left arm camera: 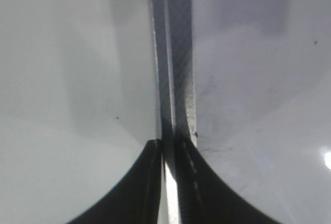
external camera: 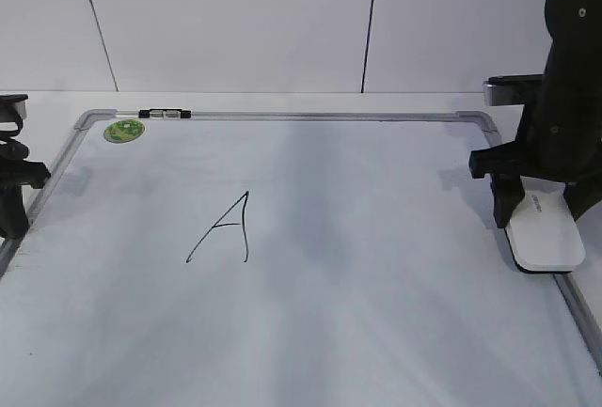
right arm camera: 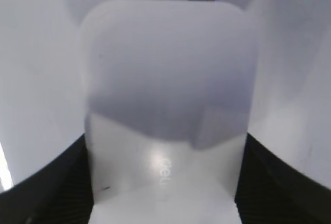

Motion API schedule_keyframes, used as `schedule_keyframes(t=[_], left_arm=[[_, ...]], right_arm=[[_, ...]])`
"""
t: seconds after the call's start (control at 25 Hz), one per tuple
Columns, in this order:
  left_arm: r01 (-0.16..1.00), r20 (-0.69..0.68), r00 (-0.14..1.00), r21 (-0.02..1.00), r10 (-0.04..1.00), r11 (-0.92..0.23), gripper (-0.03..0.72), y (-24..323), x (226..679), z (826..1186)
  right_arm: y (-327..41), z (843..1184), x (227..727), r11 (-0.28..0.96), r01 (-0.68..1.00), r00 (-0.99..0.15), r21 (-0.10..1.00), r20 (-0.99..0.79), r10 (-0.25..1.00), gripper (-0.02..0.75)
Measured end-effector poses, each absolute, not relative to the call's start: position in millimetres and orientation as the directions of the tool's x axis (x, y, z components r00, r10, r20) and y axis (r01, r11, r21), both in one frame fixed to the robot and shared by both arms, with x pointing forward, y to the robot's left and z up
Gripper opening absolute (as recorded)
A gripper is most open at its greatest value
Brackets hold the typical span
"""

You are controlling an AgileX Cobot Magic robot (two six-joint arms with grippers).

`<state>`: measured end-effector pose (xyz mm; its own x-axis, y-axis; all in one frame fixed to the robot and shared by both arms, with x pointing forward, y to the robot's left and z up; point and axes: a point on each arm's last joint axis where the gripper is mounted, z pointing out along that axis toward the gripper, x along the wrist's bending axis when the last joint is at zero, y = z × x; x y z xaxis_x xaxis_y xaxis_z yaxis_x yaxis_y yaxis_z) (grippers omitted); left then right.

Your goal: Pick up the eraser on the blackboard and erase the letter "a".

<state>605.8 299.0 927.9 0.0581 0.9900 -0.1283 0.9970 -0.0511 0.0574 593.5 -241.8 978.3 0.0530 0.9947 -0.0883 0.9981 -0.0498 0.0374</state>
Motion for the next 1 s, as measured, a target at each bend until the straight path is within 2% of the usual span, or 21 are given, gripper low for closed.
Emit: schedule_keyframes(t=[0.2,0.4,1.0], left_arm=[[0.997,-0.13,0.059,0.058,0.99,-0.052,0.077,299,606,928],[0.997,-0.13,0.059,0.059,0.99,-0.052,0.077,299,606,928],[0.997,-0.13,0.059,0.059,0.99,-0.052,0.077,299,606,928]], right_arm=[[-243,978,594,-0.041,0.998,0.045,0.044,-0.086,0.995,0.559],[-240,964,597,-0.031,1.0,0.031,0.001,-0.075,0.997,0.559],[-239,957,600,-0.019,1.0,0.019,0.003,-0.069,0.997,0.559]])
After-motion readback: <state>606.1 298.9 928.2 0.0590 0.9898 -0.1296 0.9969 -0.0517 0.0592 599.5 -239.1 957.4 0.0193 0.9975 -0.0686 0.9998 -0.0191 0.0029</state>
